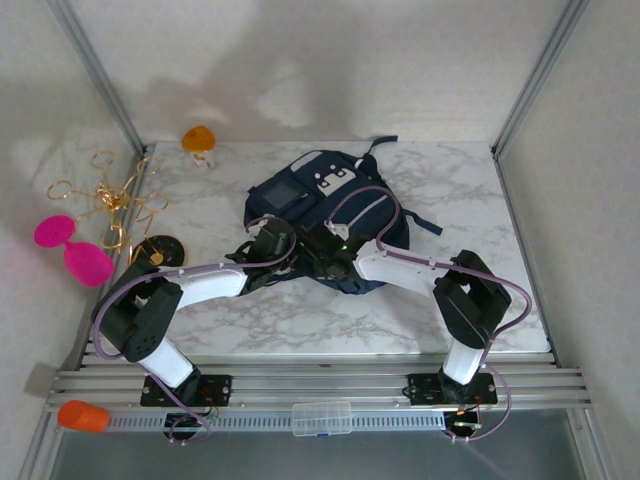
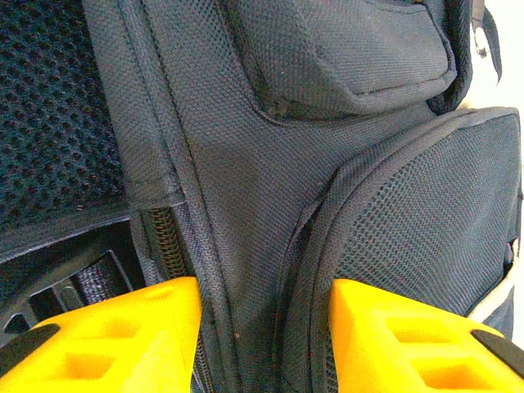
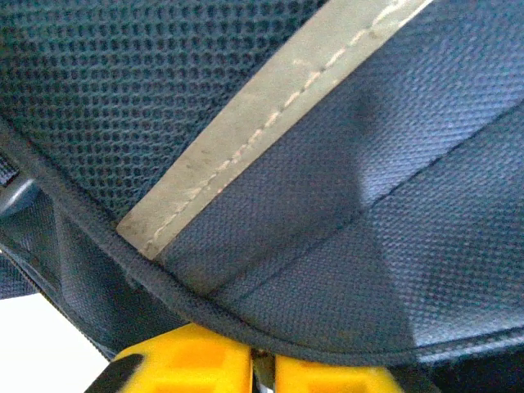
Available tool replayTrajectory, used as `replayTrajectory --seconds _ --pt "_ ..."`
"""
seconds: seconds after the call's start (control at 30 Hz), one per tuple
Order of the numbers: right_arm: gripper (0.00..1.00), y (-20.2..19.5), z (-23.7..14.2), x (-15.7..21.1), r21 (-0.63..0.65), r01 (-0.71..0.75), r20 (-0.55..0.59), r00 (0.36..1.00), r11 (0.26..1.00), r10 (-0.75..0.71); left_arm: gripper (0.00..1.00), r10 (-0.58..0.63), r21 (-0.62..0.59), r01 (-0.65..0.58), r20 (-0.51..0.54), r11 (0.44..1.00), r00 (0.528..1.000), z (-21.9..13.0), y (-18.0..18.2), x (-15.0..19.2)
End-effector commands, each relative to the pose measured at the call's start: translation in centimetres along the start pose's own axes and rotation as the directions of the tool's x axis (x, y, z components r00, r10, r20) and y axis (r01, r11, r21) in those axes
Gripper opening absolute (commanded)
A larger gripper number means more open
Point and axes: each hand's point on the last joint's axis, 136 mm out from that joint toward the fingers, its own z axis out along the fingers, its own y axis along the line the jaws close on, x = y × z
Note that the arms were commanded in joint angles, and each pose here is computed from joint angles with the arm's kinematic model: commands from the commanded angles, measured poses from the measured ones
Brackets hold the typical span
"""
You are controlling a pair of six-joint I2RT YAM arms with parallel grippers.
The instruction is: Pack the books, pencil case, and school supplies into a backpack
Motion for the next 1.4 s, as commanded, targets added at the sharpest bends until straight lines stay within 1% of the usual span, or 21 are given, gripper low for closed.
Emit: replayTrajectory --seconds 0.0,0.07,0.23,0.33,0.4,0.43,0.57,0.63,0.73,0.77,0.8,0.87,0.93,0.97,1.03,1.1,1.27,1.37 --pt "0.09 2.3 -1.2 -3.3 -0.061 0.037 0.092 0.995 0.997 -0.031 0.45 0.008 -0.049 -0.007 0.026 0.999 1.000 0.5 1.1 -0.5" --pt "0.07 2.0 -1.6 -3.5 -0.049 0.048 0.091 0.995 0.998 -0.044 0.45 0.013 -0.055 -0.012 0.032 0.998 0.999 0.6 1.2 -0.6" --pt "0.05 2.4 -3.2 -3.1 -0.118 0.064 0.039 0.997 0.991 -0.060 0.45 0.042 -0.076 -0.038 0.054 0.996 0.998 1.3 1.5 -1.0" --pt "0.05 1.9 -4.2 -3.0 -0.152 0.043 0.014 0.999 0.987 -0.042 0.45 0.058 -0.078 -0.052 0.074 0.996 0.996 2.1 1.4 -1.4" --pt "0.05 1.4 -4.6 -2.7 -0.163 0.042 0.002 0.999 0.986 -0.043 0.45 0.073 -0.064 -0.068 0.088 0.996 0.993 2.5 0.8 -1.9" --pt "0.05 0.8 -4.6 -2.3 -0.156 0.044 -0.012 0.999 0.987 -0.046 0.44 0.085 -0.061 -0.080 0.099 0.995 0.991 2.8 0.4 -2.3" --pt "0.04 -2.3 -4.2 -1.3 -0.049 0.062 -0.044 0.997 0.997 -0.064 0.44 0.143 -0.055 -0.137 0.127 0.989 0.981 3.8 -1.7 -3.9" --pt "0.03 -4.1 -4.1 -1.0 -0.006 0.050 -0.055 0.997 0.999 -0.050 0.44 0.168 -0.057 -0.161 0.143 0.985 0.975 4.4 -2.5 -4.8" --pt "0.02 -5.3 -4.1 -0.9 0.015 0.029 -0.057 0.998 0.999 -0.028 0.43 0.196 -0.048 -0.190 0.159 0.981 0.968 5.0 -3.7 -6.7" --pt "0.02 -5.0 -4.3 -1.2 0.004 0.023 -0.050 0.998 1.000 -0.023 0.43 0.197 -0.044 -0.192 0.151 0.980 0.969 5.2 -3.9 -7.0" --pt "0.01 -3.9 -4.4 -1.3 -0.048 0.026 -0.049 0.998 0.999 -0.029 0.43 0.193 -0.027 -0.191 0.131 0.981 0.972 5.3 -4.4 -7.2" --pt "0.00 -1.2 -4.7 -1.7 -0.178 0.034 -0.042 0.998 0.983 -0.042 0.43 0.171 0.025 -0.174 0.078 0.985 0.982 5.1 -5.3 -6.1" --pt "0.00 0.3 -4.9 -2.4 -0.243 0.027 -0.022 0.999 0.970 -0.034 0.43 0.112 0.109 -0.111 -0.002 0.988 0.994 4.0 -5.8 -3.5" --pt "0.00 0.6 -4.8 -2.7 -0.251 0.027 -0.013 0.999 0.968 -0.031 0.44 0.063 0.163 -0.059 -0.023 0.985 0.998 3.0 -6.2 -2.6" --pt "0.00 0.9 -4.8 -3.2 -0.264 0.026 0.007 1.000 0.964 -0.025 0.44 -0.026 0.214 0.037 -0.052 0.976 0.998 1.2 -5.9 -1.2" --pt "0.00 1.0 -4.6 -3.3 -0.269 0.033 0.014 0.999 0.963 -0.030 0.45 -0.093 0.227 0.109 -0.077 0.968 0.993 -0.2 -5.5 -0.2" --pt "0.00 0.7 -4.2 -2.9 -0.258 0.063 0.013 0.998 0.964 -0.062 0.46 -0.154 0.253 0.187 -0.145 0.949 0.977 -1.3 -7.5 2.1" --pt "0.00 0.4 -4.2 -2.7 -0.250 0.063 0.013 0.998 0.966 -0.062 0.45 -0.193 0.243 0.227 -0.157 0.943 0.969 -0.8 -8.0 3.4"
